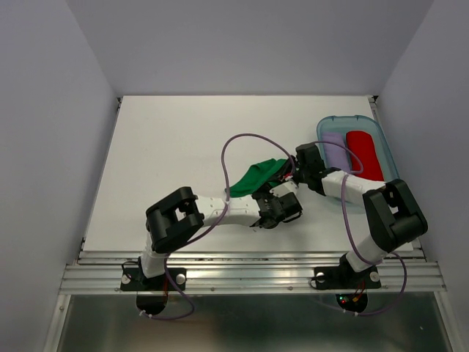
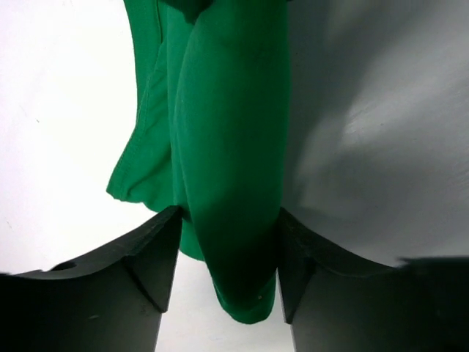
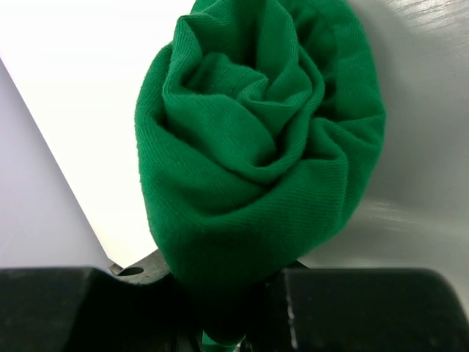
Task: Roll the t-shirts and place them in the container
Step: Roll the T-shirt to the center of the board.
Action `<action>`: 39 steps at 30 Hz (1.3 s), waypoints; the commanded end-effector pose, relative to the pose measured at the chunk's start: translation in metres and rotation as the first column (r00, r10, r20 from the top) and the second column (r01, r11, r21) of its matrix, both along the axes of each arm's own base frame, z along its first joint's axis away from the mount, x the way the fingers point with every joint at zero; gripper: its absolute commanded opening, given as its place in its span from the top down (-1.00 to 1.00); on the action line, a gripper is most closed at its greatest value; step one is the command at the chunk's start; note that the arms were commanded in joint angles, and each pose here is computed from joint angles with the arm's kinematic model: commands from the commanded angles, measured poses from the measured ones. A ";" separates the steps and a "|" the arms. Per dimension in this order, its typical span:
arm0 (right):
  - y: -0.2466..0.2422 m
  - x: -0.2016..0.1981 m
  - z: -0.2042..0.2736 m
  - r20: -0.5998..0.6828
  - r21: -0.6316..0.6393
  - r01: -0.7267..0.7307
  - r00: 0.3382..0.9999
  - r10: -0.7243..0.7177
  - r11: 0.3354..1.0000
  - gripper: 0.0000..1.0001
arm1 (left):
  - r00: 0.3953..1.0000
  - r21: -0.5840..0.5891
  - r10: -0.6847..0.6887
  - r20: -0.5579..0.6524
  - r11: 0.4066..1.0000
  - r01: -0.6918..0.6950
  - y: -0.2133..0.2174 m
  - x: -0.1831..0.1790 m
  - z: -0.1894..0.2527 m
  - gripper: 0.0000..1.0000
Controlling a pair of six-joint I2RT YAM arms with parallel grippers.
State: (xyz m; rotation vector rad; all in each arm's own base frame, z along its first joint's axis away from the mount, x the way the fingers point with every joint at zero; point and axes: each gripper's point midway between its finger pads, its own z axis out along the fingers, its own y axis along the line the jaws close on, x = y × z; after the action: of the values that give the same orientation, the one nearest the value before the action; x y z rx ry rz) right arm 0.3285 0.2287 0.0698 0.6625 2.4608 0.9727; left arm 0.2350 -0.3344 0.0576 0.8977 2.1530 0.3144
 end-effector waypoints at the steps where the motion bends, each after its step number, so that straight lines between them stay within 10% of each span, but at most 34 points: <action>1: 0.010 0.010 0.021 0.067 0.027 -0.031 0.997 0.029 0.999 0.99 | 0.997 -0.035 0.007 0.076 0.999 -0.005 -0.015 0.012 0.021 -0.13; 7: 0.009 0.007 0.019 0.068 0.012 -0.043 0.997 0.042 0.999 0.76 | 0.999 -0.109 -0.022 0.025 0.994 0.024 -0.024 0.015 0.030 1.00; 12: 0.004 0.009 0.023 0.085 -0.010 -0.028 0.996 0.029 1.000 -0.19 | 0.987 -0.281 -0.106 -0.119 0.957 0.069 -0.033 0.012 0.036 1.00; 16: -0.003 0.007 0.027 0.076 -0.044 -0.006 0.997 0.009 0.999 -0.56 | 0.941 -0.447 -0.214 -0.261 0.891 0.079 -0.037 0.004 0.038 1.00; 39: -0.039 0.007 0.092 0.234 -0.160 0.101 0.970 -0.062 0.982 -0.82 | 0.683 -0.728 -0.473 -0.557 0.674 -0.126 -0.010 -0.007 0.029 1.00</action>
State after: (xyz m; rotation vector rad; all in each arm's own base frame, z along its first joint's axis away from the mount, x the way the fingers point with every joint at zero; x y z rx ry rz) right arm 0.3270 0.1927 0.1338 0.5954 2.3403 0.7714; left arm 0.2348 -0.3412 0.0726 0.7844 2.5101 -0.9963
